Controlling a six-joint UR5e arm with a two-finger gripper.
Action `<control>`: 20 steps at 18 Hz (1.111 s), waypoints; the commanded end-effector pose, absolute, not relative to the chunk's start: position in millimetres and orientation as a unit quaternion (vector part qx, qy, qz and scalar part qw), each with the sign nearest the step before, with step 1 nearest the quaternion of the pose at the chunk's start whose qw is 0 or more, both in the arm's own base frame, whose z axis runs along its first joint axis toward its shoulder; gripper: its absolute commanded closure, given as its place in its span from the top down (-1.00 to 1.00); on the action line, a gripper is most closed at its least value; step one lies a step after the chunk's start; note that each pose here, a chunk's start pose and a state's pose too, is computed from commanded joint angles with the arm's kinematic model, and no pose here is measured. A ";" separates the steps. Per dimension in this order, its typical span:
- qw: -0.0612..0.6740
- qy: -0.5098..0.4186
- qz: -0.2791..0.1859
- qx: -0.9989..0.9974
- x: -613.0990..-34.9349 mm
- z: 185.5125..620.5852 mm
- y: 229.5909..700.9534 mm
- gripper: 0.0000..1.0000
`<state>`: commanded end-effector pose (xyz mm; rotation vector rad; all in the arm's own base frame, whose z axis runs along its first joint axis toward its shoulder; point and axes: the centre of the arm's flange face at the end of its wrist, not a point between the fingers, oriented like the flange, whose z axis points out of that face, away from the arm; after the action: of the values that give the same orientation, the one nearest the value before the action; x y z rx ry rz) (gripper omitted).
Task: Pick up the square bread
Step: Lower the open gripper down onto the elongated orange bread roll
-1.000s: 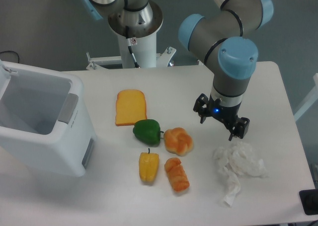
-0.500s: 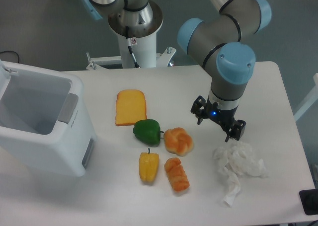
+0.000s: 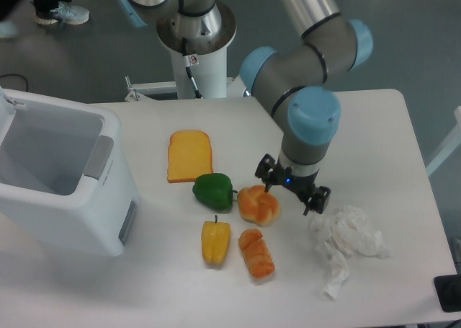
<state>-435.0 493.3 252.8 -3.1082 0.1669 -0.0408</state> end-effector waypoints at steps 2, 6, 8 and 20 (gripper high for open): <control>0.013 0.061 -0.018 -0.998 -430.4 243.8 500.1 1.00; 0.012 0.067 -0.019 -0.997 -425.6 233.2 508.9 1.00; 0.009 0.071 -0.022 -0.997 -424.7 225.6 513.1 1.00; 0.012 0.074 -0.014 -0.997 -424.4 203.2 530.6 0.66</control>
<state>-424.4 530.6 203.2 -3.1093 0.2315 -0.0436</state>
